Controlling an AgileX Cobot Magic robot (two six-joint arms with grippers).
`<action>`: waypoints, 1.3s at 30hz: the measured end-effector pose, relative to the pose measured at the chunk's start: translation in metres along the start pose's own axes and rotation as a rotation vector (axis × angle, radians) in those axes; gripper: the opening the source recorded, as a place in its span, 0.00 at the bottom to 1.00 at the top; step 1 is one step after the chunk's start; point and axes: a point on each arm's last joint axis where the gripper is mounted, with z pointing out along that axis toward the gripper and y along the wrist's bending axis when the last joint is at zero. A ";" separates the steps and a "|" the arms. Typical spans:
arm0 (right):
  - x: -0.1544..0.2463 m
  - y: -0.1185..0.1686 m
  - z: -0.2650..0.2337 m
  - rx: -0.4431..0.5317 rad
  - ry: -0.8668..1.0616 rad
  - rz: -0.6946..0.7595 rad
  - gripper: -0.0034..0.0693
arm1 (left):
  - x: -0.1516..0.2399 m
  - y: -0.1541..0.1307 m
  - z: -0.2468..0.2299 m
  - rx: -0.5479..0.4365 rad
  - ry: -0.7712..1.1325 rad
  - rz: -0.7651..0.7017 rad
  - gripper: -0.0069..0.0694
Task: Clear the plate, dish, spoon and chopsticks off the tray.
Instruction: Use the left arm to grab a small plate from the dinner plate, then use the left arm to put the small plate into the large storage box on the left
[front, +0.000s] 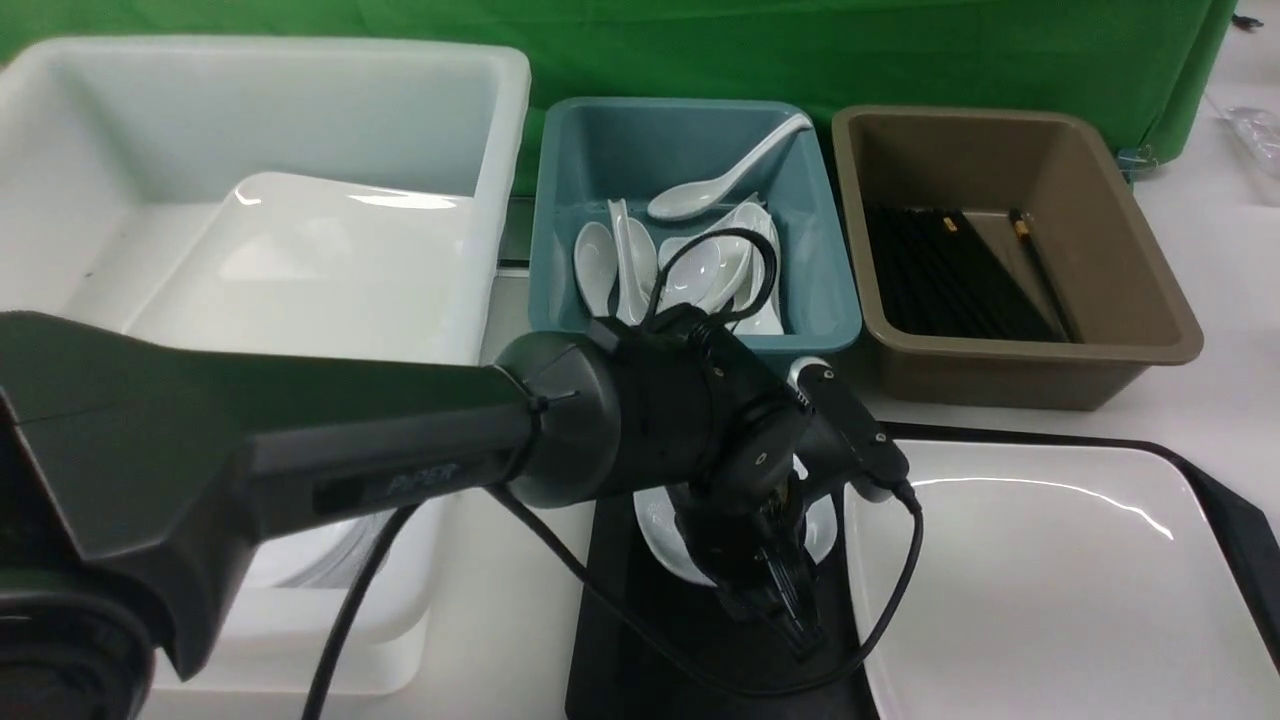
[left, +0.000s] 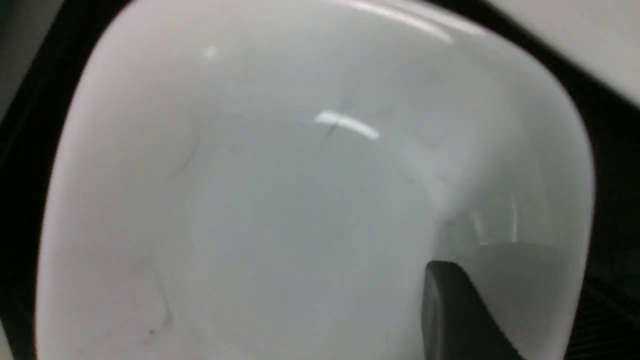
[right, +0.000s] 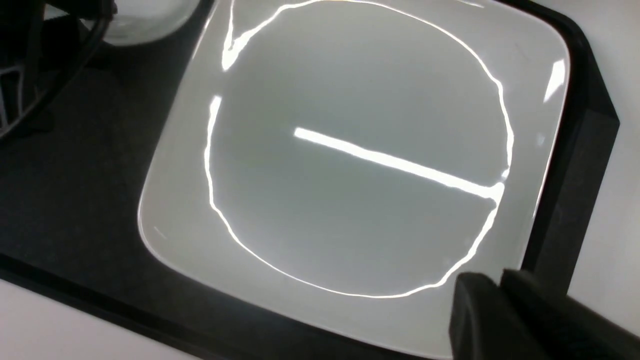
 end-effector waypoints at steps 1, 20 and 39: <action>0.000 0.000 0.000 0.000 0.000 0.000 0.17 | -0.002 0.000 -0.001 -0.002 -0.012 -0.006 0.30; 0.000 0.000 0.000 0.000 -0.001 -0.001 0.19 | -0.019 0.005 -0.068 0.013 -0.075 -0.197 0.11; -0.001 0.000 0.000 0.000 -0.008 -0.001 0.22 | 0.000 0.035 -0.235 -0.170 -0.372 -0.333 0.11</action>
